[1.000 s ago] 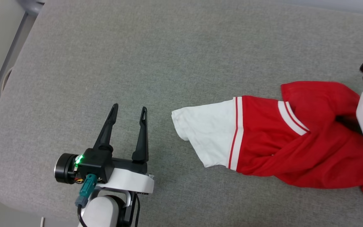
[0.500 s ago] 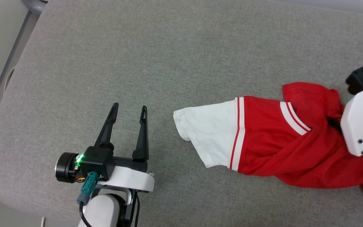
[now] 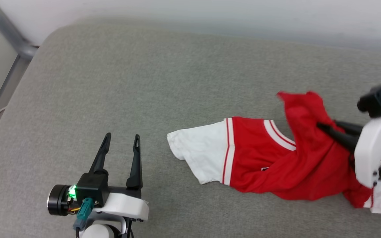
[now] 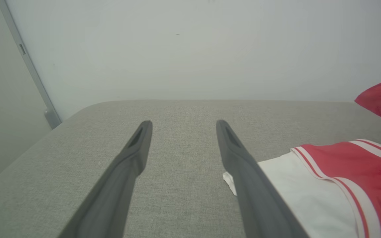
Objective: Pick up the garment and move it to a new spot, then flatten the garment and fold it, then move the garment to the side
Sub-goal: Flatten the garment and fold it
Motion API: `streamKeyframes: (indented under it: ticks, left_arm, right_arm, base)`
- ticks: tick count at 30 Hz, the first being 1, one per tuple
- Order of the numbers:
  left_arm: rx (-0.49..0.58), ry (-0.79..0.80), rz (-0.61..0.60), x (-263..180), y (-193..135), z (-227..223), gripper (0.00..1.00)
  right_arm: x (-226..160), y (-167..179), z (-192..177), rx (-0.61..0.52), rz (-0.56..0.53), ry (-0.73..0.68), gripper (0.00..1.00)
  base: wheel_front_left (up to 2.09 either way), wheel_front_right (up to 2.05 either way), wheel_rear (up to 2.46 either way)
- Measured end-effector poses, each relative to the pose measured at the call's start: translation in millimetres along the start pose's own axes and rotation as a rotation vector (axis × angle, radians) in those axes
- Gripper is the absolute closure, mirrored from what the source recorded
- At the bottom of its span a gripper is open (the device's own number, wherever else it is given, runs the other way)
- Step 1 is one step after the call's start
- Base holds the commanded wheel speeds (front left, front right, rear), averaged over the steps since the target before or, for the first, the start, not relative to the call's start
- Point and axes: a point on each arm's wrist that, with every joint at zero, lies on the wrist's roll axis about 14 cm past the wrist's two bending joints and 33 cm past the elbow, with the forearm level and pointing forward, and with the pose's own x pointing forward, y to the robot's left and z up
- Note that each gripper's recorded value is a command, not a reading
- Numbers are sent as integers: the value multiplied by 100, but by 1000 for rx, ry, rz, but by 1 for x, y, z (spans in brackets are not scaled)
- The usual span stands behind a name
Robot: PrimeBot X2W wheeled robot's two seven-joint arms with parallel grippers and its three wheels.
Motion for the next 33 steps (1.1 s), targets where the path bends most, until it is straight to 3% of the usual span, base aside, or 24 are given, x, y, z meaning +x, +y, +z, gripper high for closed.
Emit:
streamKeyframes:
  ticks: [6, 12, 18, 23, 24, 25, 26, 33]
  left_arm:
    - [-14, -10, -35, -5, -10, 3, 0]
    - [-17, -20, -62, -6, -17, 6, 0]
    - [-16, -23, -88, -5, -24, 7, 0]
    - [-11, -20, -100, -3, -26, 5, 0]
    - [-10, -19, -102, -2, -27, 5, 0]
    - [-10, -19, -104, -2, -27, 5, 0]
    - [-9, -20, -105, -2, -27, 5, 0]
    - [-2, -28, -111, -3, -26, 8, 0]
  right_arm:
    - [-43, 24, -33, 132, 11, -34, 100]
    - [-73, 54, -120, 322, -19, 105, 100]
    - [-82, 78, -184, 504, -74, 206, 100]
    - [-82, 84, -209, 501, -99, 264, 100]
    - [-80, 83, -207, 507, -106, 246, 70]
    - [-78, 81, -202, 516, -114, 213, 17]
    - [-77, 78, -195, 509, -123, 177, 0]
    - [-86, 39, -110, 423, -193, -150, 0]
  base:
    - [0, 0, 0]
    - [0, 0, 0]
    - [0, 0, 0]
    - [0, 0, 0]
    - [0, 0, 0]
    - [0, 0, 0]
    - [0, 0, 0]
    - [0, 0, 0]
